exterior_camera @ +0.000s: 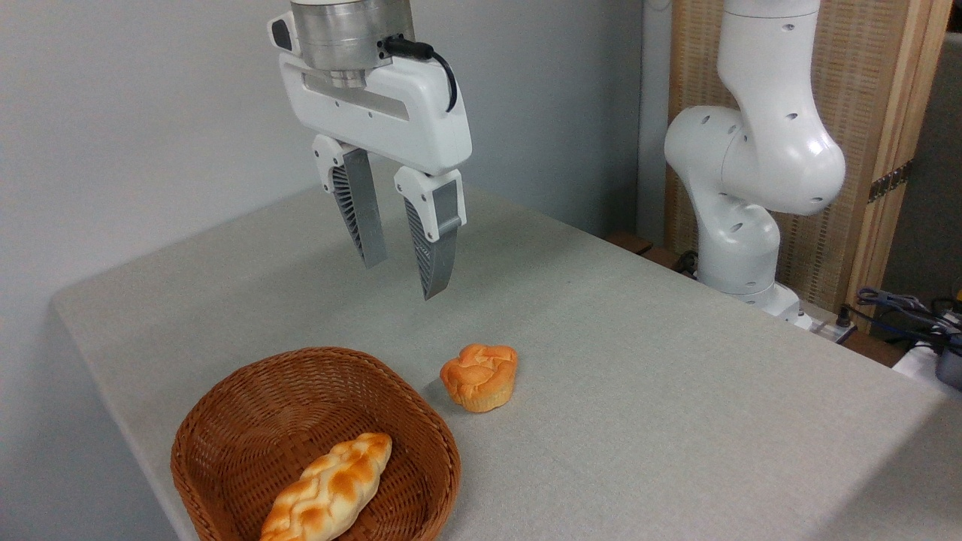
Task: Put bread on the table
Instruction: 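Move the open gripper down toward the braided loaf in the basket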
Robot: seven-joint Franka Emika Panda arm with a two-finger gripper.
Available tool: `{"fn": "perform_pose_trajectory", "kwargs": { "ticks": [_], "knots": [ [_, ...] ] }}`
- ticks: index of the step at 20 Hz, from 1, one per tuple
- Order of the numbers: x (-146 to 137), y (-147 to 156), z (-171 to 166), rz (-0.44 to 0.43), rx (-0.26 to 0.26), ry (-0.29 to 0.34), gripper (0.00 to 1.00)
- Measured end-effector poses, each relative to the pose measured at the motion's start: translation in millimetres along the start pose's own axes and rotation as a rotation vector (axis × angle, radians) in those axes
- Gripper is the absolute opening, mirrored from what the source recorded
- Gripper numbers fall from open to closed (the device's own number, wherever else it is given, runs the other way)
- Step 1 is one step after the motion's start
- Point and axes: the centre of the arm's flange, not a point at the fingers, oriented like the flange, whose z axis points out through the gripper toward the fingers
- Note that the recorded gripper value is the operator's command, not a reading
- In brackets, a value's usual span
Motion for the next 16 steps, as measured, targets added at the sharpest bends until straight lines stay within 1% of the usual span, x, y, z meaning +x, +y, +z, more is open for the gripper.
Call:
{"fn": "perform_pose_trajectory", "kwargs": {
  "ticks": [9, 13, 16],
  "knots": [
    [0.2, -4.1, 2.9, -0.006, 0.001, 0.001, 1.00],
    [15.1, -19.8, 15.1, -0.013, 0.047, 0.056, 1.00],
    [27.3, -38.5, 33.6, -0.025, 0.084, 0.096, 1.00]
  ]
}}
